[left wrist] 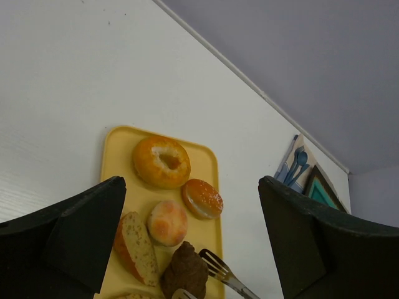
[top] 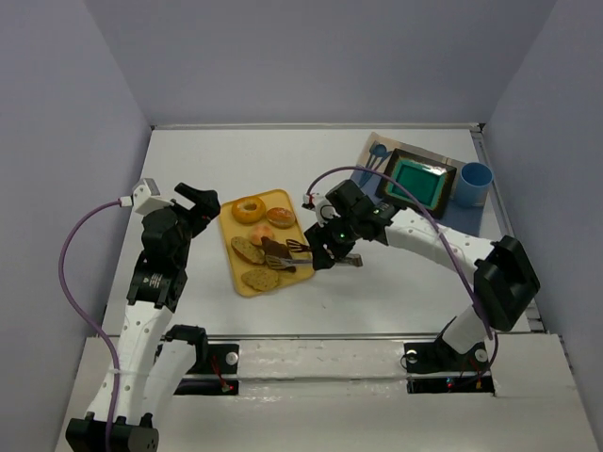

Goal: Place the bread

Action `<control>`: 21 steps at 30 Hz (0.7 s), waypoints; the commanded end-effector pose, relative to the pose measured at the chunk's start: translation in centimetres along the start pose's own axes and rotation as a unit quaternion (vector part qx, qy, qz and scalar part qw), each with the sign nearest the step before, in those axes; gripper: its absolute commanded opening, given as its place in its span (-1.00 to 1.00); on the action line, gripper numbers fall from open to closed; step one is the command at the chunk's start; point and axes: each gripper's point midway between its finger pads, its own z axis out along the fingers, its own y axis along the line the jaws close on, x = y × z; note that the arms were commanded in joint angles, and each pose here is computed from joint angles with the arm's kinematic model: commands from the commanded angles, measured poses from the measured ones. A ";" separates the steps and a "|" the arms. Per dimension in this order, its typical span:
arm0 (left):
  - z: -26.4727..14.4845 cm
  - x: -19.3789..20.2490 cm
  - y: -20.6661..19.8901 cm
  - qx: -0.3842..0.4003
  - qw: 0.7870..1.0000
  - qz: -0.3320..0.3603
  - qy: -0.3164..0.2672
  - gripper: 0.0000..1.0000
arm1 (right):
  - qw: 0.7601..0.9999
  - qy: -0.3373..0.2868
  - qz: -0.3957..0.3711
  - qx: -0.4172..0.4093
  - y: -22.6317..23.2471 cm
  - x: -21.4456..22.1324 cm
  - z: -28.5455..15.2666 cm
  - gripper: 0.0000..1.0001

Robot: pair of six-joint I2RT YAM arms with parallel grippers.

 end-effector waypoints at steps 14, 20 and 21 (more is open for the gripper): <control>-0.4 -0.2 -1.3 0.034 0.999 -0.005 -0.005 0.98 | 0.978 -0.178 0.029 0.108 -0.3 -7.6 -8.4 -0.60; -0.3 -0.1 -1.3 0.034 0.999 -0.004 -0.005 0.98 | 0.920 -0.259 0.124 0.267 -7.1 -8.0 -14.2 -0.65; -0.2 0.1 -1.3 0.033 0.999 -0.002 -0.002 0.98 | 0.909 -0.266 0.142 0.287 -8.6 -7.9 -15.1 -0.65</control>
